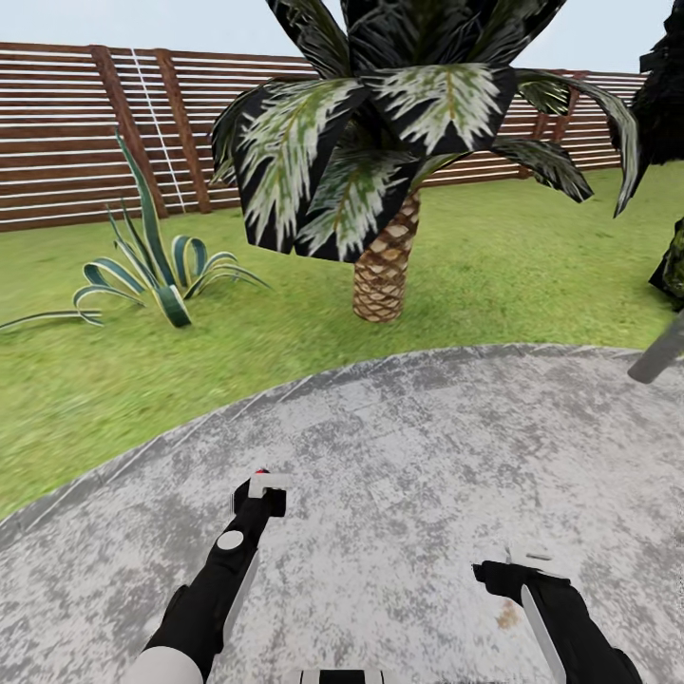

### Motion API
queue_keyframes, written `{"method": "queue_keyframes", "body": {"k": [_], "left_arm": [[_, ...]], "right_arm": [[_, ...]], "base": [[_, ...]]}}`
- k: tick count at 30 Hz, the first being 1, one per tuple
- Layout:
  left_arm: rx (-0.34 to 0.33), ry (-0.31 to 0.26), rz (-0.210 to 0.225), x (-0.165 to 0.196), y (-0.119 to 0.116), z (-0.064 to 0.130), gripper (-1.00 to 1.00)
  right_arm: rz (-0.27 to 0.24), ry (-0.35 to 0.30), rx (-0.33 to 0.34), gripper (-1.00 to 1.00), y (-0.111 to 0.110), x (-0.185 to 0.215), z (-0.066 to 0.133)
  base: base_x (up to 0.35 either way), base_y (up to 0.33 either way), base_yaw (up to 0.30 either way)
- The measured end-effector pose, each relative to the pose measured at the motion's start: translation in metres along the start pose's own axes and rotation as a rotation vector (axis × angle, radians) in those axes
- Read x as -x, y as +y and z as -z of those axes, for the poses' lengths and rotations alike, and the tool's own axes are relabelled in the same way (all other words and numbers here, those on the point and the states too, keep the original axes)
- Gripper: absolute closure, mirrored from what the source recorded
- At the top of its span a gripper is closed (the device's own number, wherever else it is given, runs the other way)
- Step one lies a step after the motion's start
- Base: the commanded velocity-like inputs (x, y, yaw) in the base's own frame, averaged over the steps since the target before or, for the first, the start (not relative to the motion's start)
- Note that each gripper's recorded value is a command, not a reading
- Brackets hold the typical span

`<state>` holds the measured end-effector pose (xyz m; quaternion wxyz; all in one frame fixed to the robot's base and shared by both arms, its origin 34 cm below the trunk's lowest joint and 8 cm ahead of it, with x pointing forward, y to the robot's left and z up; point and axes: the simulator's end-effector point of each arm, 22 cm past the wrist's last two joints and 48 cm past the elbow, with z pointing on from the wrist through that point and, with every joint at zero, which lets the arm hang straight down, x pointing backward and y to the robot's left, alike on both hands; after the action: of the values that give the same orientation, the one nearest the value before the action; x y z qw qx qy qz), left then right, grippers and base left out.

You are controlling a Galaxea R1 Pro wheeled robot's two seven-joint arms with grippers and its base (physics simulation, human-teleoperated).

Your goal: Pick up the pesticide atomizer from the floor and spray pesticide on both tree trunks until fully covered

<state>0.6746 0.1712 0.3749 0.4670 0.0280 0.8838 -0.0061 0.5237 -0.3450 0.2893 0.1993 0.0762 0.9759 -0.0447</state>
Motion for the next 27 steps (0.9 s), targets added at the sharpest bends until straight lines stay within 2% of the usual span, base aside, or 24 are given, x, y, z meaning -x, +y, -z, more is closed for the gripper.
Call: {"method": "queue_keyframes", "body": {"k": [11,19,27], "left_arm": [[-0.003,0.0,-0.001,0.0,-0.001,0.0,1.0],[-0.002,0.0,-0.001,0.0,-0.001,0.0,1.0],[-0.001,0.0,0.0,0.0,-0.001,0.0,1.0]], "right_arm": [[-0.003,0.0,-0.002,-1.0,-0.001,0.0,0.0],[-0.045,-0.001,-0.021,-1.0,-0.016,0.0,0.0],[-0.054,-0.001,-0.026,-1.0,-0.02,0.0,0.0]], "base": [[0.0,0.0,-0.276],[0.0,0.0,-0.278],[-0.064,0.0,-0.278]]}}
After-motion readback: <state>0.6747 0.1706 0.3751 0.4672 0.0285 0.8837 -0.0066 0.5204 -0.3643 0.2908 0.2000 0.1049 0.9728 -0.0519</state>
